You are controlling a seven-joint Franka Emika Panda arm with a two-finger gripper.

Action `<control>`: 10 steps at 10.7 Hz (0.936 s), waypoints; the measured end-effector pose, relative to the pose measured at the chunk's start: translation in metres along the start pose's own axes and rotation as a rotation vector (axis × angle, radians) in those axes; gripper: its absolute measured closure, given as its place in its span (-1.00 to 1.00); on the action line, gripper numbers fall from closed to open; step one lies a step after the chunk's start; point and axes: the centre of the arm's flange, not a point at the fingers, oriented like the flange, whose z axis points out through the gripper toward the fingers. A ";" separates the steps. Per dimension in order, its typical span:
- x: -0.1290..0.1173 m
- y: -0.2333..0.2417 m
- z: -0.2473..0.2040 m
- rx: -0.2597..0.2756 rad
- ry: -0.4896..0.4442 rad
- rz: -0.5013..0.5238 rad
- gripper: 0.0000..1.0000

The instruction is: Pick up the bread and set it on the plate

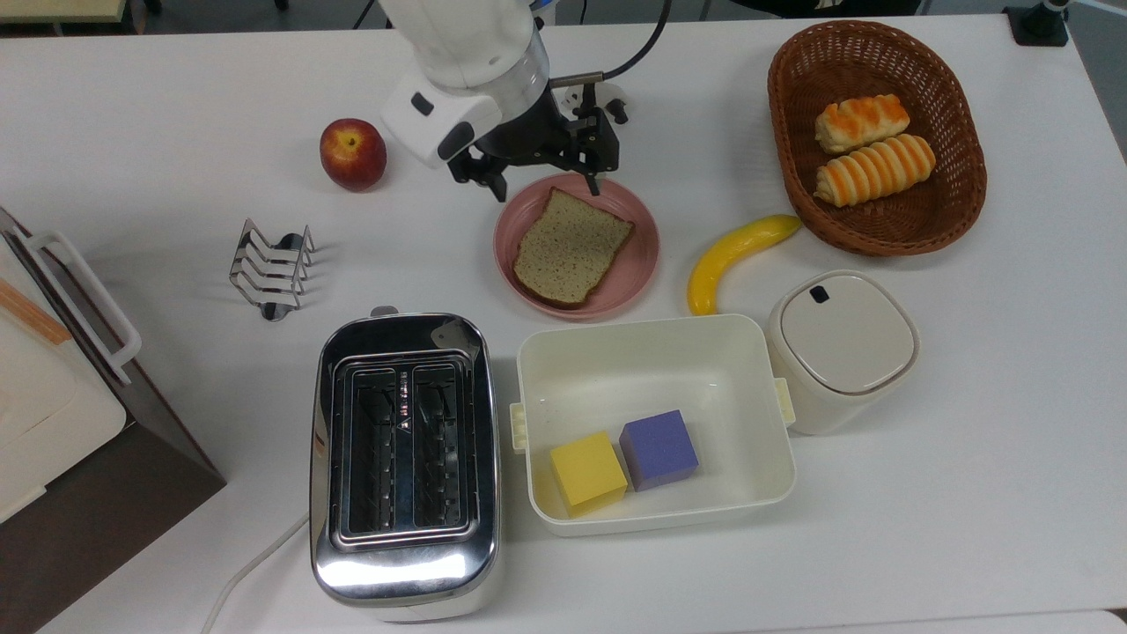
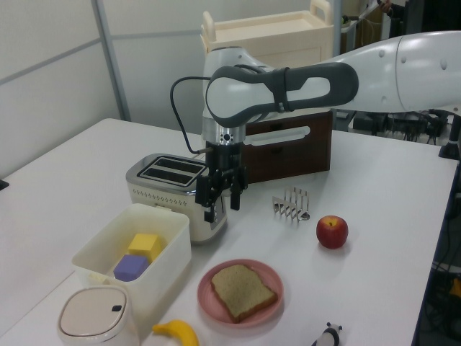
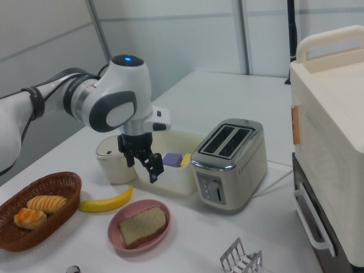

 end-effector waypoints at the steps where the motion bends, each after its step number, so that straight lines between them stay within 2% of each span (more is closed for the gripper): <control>1: -0.002 -0.001 -0.005 -0.080 0.010 -0.011 -1.00; 2: -0.003 -0.005 -0.013 -0.169 0.030 -0.023 -1.00; 3: -0.005 -0.009 -0.025 -0.233 0.056 -0.031 -1.00; 4: -0.011 -0.007 -0.042 -0.260 0.075 -0.027 -1.00; 7: -0.034 0.022 -0.090 -0.266 0.081 0.023 -1.00; 10: -0.044 0.047 -0.102 -0.262 0.059 0.069 -1.00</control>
